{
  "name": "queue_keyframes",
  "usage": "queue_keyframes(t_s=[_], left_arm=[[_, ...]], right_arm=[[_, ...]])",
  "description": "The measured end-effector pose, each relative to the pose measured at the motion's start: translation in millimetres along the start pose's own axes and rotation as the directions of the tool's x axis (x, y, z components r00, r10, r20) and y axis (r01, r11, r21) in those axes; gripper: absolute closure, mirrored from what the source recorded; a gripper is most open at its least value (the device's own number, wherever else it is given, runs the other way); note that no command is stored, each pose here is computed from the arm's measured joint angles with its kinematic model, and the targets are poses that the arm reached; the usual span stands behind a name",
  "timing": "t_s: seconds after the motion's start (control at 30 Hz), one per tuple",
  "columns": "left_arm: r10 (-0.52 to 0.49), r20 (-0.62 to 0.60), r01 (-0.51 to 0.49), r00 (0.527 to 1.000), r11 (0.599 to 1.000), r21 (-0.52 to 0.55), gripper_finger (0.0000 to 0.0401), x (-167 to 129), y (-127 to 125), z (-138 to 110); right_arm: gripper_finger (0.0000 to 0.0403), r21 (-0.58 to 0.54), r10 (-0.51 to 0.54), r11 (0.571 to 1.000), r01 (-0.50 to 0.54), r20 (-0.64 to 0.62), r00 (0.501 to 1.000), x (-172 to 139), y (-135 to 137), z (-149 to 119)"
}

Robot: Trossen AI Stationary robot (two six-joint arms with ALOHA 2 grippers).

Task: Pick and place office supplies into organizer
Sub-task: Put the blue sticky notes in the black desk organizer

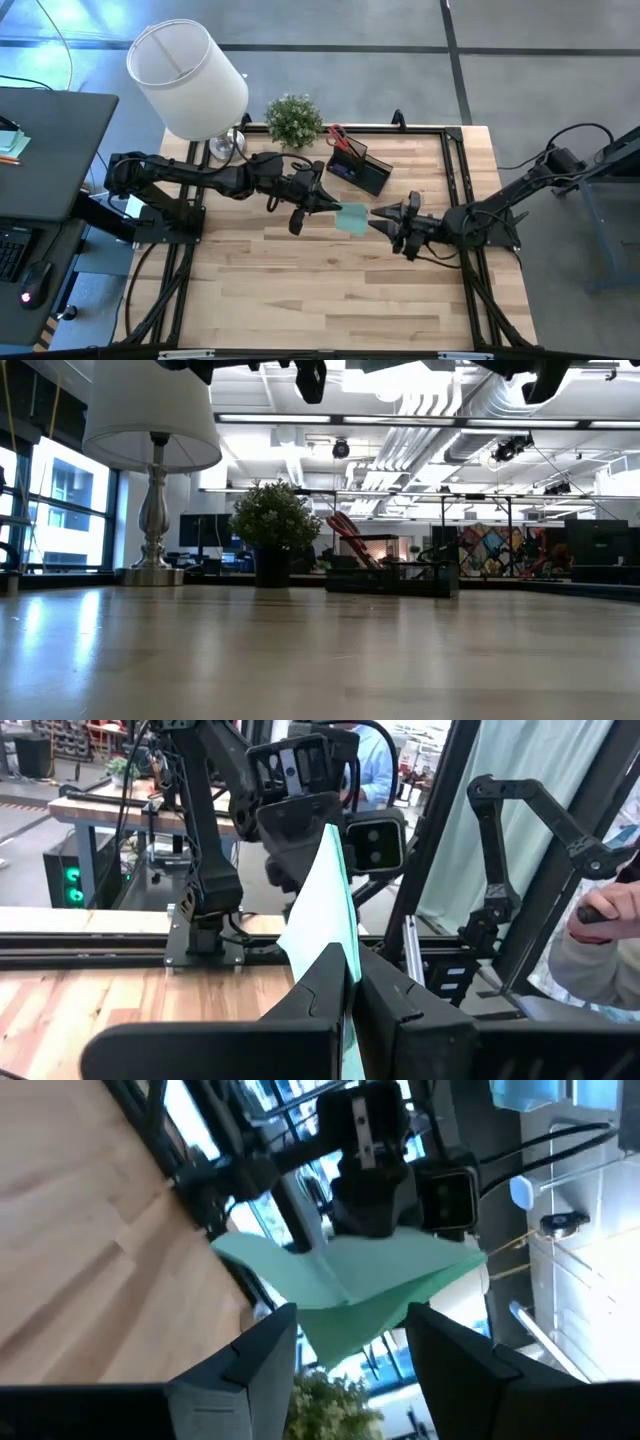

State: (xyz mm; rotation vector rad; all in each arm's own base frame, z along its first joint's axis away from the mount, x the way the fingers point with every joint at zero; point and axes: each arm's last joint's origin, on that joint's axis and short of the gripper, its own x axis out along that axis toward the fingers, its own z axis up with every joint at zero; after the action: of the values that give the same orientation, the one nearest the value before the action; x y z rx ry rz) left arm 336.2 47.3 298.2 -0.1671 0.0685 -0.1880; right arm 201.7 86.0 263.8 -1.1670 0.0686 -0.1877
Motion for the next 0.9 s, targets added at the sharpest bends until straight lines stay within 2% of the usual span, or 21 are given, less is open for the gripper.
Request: queue_keyframes(t_s=[0.17,0.5,0.7,0.9], left_arm=[[-0.002,0.001,0.002,1.000,1.000,-0.008,0.0401,0,0,0],[0.040,0.008,-0.039,0.999,0.999,-0.013,0.0401,2,3,-2],[0.043,0.037,-0.042,0.998,0.998,-0.048,0.0401,3,3,0],[0.052,-0.021,-0.053,0.998,0.996,-0.072,0.0401,3,4,-6]], right_arm=[[0.0220,-0.086,0.003,0.996,-0.009,-0.070,0.998,0,3,-3],[0.0220,-0.185,0.060,0.982,-0.041,0.098,0.993,1,3,2],[0.0221,-0.259,0.074,0.964,-0.060,0.045,0.996,11,12,-4],[0.0229,-0.305,0.042,0.952,-0.028,0.039,0.998,19,17,-3]])
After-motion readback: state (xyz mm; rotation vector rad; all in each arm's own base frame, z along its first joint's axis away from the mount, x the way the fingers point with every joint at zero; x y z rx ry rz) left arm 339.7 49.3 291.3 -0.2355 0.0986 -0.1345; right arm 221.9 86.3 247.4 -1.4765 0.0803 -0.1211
